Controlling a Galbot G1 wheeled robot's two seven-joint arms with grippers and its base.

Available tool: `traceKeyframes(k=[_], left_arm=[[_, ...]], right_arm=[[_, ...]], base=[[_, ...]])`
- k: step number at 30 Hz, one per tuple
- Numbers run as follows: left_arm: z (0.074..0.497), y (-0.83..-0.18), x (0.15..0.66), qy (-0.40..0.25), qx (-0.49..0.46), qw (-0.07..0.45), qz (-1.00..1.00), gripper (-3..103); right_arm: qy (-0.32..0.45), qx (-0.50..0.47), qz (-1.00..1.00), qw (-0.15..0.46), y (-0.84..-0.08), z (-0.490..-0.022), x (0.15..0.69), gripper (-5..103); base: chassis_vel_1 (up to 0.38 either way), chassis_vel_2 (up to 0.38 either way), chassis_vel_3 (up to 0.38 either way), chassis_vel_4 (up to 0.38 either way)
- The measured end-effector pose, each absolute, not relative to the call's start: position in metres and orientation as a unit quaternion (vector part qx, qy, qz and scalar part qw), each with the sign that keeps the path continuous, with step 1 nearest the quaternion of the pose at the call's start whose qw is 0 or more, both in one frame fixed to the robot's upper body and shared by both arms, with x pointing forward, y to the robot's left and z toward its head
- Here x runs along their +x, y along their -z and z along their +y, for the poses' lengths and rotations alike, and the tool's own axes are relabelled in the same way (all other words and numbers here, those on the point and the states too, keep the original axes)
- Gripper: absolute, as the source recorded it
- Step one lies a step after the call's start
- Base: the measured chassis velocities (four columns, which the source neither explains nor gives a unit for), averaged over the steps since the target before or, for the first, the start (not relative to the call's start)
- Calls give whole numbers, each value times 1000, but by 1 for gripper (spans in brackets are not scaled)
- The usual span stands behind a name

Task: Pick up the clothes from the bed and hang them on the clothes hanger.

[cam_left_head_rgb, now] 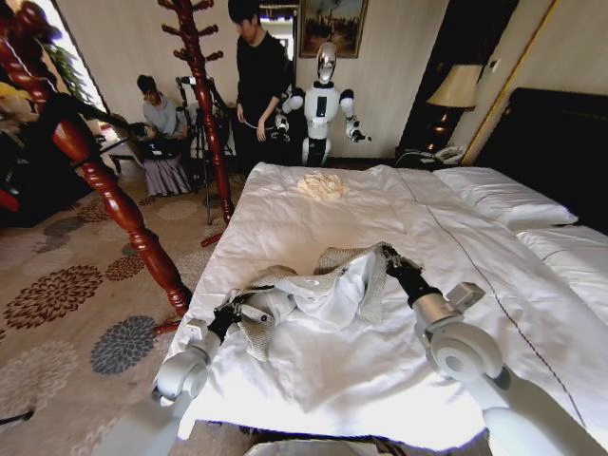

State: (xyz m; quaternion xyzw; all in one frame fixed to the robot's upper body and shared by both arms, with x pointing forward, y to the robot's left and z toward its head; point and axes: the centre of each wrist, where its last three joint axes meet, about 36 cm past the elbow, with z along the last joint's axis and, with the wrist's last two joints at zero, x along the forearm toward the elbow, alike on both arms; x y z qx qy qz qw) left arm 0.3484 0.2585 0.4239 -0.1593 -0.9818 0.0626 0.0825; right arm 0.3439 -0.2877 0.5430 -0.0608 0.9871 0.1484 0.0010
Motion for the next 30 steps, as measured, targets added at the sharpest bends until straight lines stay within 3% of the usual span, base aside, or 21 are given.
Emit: traceKeyframes(k=[3, 4, 5, 11, 15, 20, 22, 26, 30], left_arm=[[258, -475, 348, -121, -199, 5, -972, 2], [258, -475, 348, -121, -199, 5, -972, 2], [263, -503, 349, -139, -218, -35, -965, 2], [305, -591, 337, -143, -255, -149, -945, 2], [313, -591, 326, -142, -257, -145, -945, 2], [295, -536, 313, -136, -252, -84, -955, 2], [289, -503, 313, -112, -231, -39, -966, 2], [296, -474, 317, -68, -185, 1, -980, 2], [303, -486, 324, -85, -165, -21, -982, 2]], right_arm=[[-149, -52, 988, 7, -547, -293, 349, 1], [-149, -52, 988, 7, -547, -293, 349, 1], [-148, -46, 988, 8, -549, -295, 351, 1], [-155, -26, 988, 13, -559, -304, 357, 1], [-167, -29, 985, 18, -569, -304, 355, 1], [-168, -44, 985, -14, -564, -290, 339, 1], [-162, -42, 985, -41, -559, -283, 331, 1], [-155, -32, 986, -46, -561, -284, 331, 1], [-147, -34, 988, -13, -578, -292, 337, 1]], base=[[0, 0, 0, 0], [0, 0, 0, 0], [0, 0, 0, 0], [0, 0, 0, 0], [0, 0, 0, 0], [0, 0, 0, 0], [0, 0, 0, 0], [0, 0, 0, 0], [0, 0, 0, 0]])
